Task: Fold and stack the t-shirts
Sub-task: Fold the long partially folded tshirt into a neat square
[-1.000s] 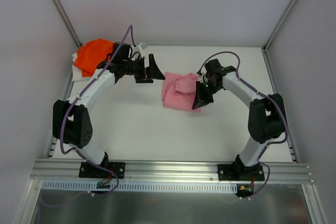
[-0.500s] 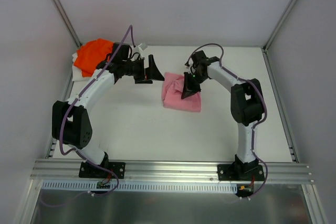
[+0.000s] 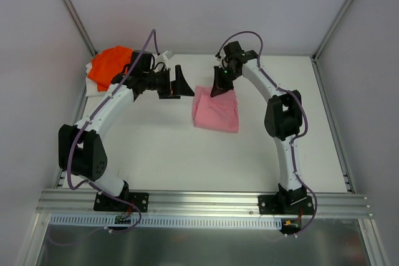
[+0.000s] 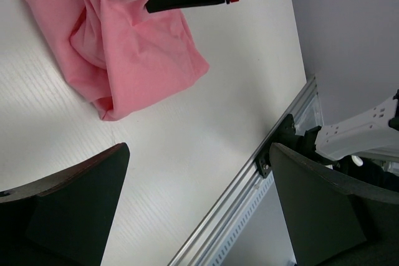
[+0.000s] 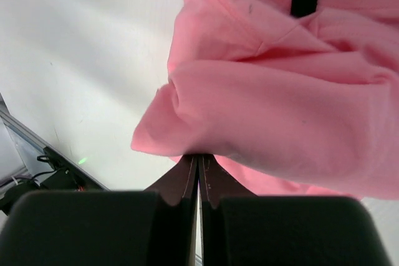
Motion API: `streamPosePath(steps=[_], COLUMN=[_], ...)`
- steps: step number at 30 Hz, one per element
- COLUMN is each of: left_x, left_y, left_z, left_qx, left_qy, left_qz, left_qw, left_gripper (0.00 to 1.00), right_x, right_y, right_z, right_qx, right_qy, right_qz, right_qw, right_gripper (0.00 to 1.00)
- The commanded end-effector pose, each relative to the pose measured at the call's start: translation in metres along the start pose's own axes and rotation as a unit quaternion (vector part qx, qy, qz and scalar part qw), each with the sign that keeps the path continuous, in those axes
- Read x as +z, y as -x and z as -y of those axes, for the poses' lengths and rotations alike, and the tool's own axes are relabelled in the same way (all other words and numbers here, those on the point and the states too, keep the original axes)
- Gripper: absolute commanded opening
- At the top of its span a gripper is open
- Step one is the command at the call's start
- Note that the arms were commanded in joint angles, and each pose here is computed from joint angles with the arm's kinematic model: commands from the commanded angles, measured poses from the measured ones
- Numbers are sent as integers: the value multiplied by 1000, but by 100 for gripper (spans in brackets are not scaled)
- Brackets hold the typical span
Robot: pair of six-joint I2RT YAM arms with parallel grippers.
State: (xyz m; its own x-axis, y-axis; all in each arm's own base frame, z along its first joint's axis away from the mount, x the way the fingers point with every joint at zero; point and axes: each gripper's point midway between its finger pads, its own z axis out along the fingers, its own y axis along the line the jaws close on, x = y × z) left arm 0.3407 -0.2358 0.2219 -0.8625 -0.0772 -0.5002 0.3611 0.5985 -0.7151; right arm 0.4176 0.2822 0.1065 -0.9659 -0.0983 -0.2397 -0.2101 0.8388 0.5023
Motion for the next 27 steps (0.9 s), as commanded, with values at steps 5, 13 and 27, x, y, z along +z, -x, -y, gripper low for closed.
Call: streamPosePath(steps=[5, 13, 27], left_x=[-12, -12, -20], left_y=[2, -3, -9], left_z=[6, 4, 7], left_qx=[15, 11, 13], left_qy=[-3, -2, 2], left_qz=[10, 4, 7], left_qw=[1000, 1000, 1000], left_gripper=[99, 99, 99], right_x=[-10, -11, 7], right_y=[28, 53, 76], right_z=[29, 51, -10], right_qx=[27, 58, 32], right_qy=[-5, 24, 94], right_qz=[17, 42, 72], right_qw=[999, 997, 992], right_gripper=[0, 0, 0])
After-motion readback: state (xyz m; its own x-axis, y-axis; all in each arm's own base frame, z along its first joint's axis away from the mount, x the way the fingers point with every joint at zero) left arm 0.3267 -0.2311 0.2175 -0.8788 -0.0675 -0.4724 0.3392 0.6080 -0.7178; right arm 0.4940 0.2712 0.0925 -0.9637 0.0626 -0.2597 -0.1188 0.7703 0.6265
